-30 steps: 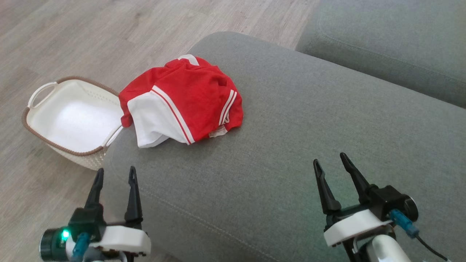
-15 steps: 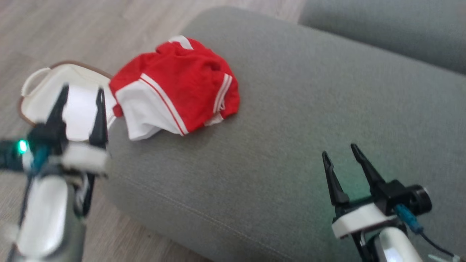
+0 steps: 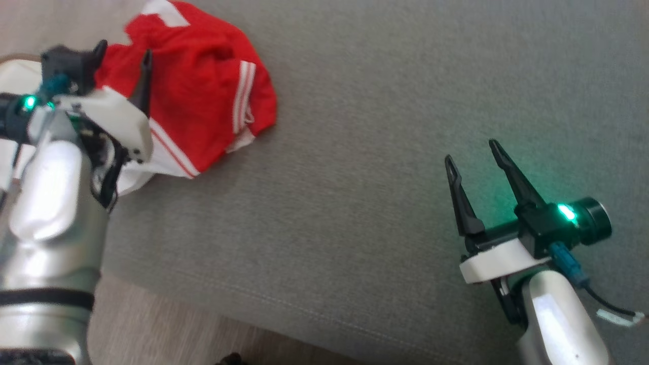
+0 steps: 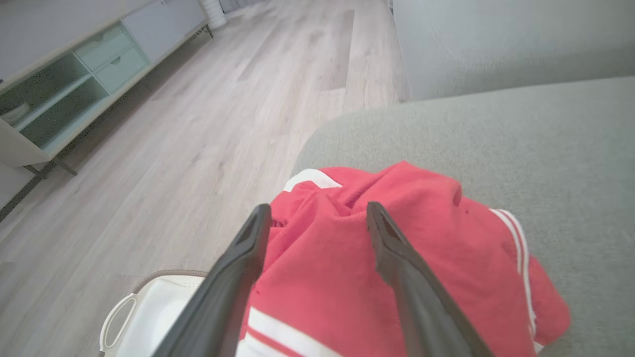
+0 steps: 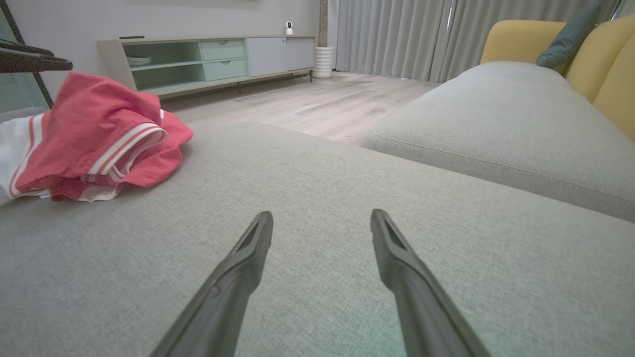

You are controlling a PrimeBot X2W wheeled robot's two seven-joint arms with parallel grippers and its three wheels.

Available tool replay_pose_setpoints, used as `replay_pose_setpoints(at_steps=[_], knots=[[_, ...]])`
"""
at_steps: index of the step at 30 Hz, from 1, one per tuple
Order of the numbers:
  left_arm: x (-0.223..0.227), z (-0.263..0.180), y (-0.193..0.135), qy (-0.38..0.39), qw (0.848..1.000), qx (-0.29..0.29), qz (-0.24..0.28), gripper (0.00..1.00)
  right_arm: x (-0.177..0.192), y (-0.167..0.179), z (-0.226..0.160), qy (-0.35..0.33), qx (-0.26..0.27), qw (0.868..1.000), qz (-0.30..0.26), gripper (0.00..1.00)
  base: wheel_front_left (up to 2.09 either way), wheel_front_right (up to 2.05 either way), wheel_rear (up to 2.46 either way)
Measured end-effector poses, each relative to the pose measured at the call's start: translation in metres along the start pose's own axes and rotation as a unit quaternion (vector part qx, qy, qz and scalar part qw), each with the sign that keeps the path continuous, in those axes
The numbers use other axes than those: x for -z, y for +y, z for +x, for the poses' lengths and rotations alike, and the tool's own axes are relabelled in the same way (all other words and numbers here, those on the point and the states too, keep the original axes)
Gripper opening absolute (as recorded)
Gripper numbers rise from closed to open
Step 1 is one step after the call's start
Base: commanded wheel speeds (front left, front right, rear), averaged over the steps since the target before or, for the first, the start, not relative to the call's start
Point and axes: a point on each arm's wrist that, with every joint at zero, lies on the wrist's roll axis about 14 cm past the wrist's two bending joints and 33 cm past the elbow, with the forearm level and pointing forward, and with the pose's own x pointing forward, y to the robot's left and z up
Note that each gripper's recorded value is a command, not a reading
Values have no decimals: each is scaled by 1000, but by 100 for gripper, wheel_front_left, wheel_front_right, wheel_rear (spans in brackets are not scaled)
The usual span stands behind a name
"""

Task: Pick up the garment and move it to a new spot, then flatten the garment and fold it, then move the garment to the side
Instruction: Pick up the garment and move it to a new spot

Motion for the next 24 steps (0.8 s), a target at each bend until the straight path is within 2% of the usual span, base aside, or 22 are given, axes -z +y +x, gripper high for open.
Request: replay_pose_setpoints(at_steps=[8, 9, 10, 11, 12, 19, 24], knots=[[51, 39, -22, 122, 992, 42, 14, 100, 22, -21, -1, 20, 23, 999, 10, 100, 0, 0, 0], [56, 41, -29, 135, 989, 51, 14, 96, 25, -23, -2, 24, 27, 999, 11, 100, 0, 0, 0], [59, 43, -35, 143, 988, 58, 12, 42, 27, -26, -3, 27, 31, 999, 11, 100, 0, 0, 0], [61, 44, -39, 147, 987, 65, 11, 7, 29, -28, -4, 29, 34, 999, 12, 100, 0, 0, 0], [62, 44, -41, 148, 986, 70, 12, 0, 30, -29, -5, 30, 36, 999, 12, 100, 0, 0, 0], [42, 40, -26, 107, 991, 70, 27, 0, 16, -31, -7, 11, 41, 999, 14, 100, 0, 0, 0], [-16, 41, -18, 16, 996, 72, 46, 0, 1, -38, -14, -7, 57, 998, 16, 100, 0, 0, 0]])
